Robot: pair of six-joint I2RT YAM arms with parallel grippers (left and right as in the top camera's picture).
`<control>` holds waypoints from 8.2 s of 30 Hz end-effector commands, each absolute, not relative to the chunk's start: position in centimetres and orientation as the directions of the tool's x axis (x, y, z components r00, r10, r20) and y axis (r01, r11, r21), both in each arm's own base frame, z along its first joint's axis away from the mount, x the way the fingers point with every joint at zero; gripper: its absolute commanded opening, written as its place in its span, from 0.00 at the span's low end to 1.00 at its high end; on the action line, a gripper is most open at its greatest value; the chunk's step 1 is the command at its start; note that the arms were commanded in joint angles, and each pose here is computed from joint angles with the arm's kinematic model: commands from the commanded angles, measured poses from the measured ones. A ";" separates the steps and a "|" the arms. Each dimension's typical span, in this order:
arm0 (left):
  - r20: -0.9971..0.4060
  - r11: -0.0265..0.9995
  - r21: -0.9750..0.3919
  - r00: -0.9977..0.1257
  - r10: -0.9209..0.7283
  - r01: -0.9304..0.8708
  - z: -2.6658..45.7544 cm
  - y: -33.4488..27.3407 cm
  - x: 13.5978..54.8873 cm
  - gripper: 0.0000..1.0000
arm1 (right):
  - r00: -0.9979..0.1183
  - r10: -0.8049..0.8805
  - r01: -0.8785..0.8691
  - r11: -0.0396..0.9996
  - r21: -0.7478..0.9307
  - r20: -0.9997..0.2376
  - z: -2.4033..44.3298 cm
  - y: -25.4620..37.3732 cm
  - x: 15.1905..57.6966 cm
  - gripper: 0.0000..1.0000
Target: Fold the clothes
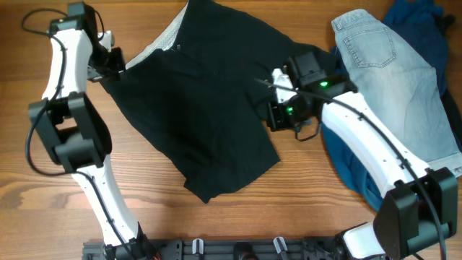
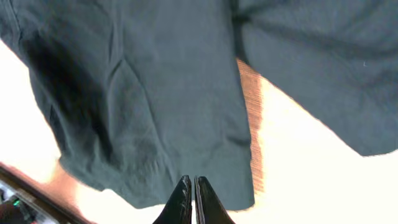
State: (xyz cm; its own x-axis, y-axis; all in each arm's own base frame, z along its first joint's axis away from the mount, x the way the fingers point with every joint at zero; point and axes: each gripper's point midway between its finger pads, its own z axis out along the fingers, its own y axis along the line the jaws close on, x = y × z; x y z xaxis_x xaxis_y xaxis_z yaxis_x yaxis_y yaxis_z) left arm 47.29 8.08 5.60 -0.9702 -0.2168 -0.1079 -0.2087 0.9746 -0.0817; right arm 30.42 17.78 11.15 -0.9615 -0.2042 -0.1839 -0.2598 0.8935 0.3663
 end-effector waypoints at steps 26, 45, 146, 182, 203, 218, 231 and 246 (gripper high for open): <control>-0.327 0.947 -0.155 -0.890 -0.317 -0.280 16.7 8.7 47.3 0.04 | -0.636 -0.712 -0.761 0.642 0.092 -0.297 4.3 33.2 23.9 0.93; -0.325 0.943 -0.151 -0.886 -0.329 -0.295 16.6 9.4 47.1 0.04 | -0.593 -0.760 -0.793 0.608 0.033 -0.265 3.6 35.3 22.3 0.04; -0.219 0.674 -0.168 -0.640 -0.737 -0.719 0.6 -0.1 38.2 0.04 | -0.938 -0.289 -0.329 0.917 0.224 -0.192 15.9 14.1 28.8 0.56; -0.342 0.725 -0.219 -0.644 -0.684 -0.653 4.1 1.6 40.3 0.04 | -0.950 -0.235 -0.235 0.972 -0.027 -0.206 2.1 13.9 28.6 0.59; -0.565 0.835 -0.248 -0.627 -0.536 -0.490 13.6 2.3 41.4 0.04 | -0.917 -0.302 -0.314 0.950 0.002 -0.261 12.4 15.7 30.6 0.05; -0.868 0.850 -0.470 -0.050 -0.494 -0.239 42.5 3.9 28.3 0.04 | -0.769 -0.188 -0.259 0.966 0.027 -0.611 34.8 9.7 26.7 0.04; -0.854 0.854 -0.521 -0.008 -0.521 0.004 41.4 1.1 45.0 0.04 | -0.446 -0.346 -0.286 0.929 -0.235 -0.825 36.7 12.2 44.1 0.04; -0.766 0.923 -0.296 -0.515 -0.384 -0.247 29.0 -0.1 45.0 0.04 | -0.679 -0.410 -0.534 0.845 0.026 -0.610 26.0 12.8 44.0 0.05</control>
State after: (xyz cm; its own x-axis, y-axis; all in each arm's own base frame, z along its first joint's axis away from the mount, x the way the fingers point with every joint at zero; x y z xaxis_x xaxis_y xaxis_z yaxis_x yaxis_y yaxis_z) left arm 45.19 -1.74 34.42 -0.3892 -0.4268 -0.8163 -0.1274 0.9026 -0.4112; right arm 44.80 10.47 31.79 -0.5715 -0.3892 -0.7225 -0.4310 0.8915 -0.1393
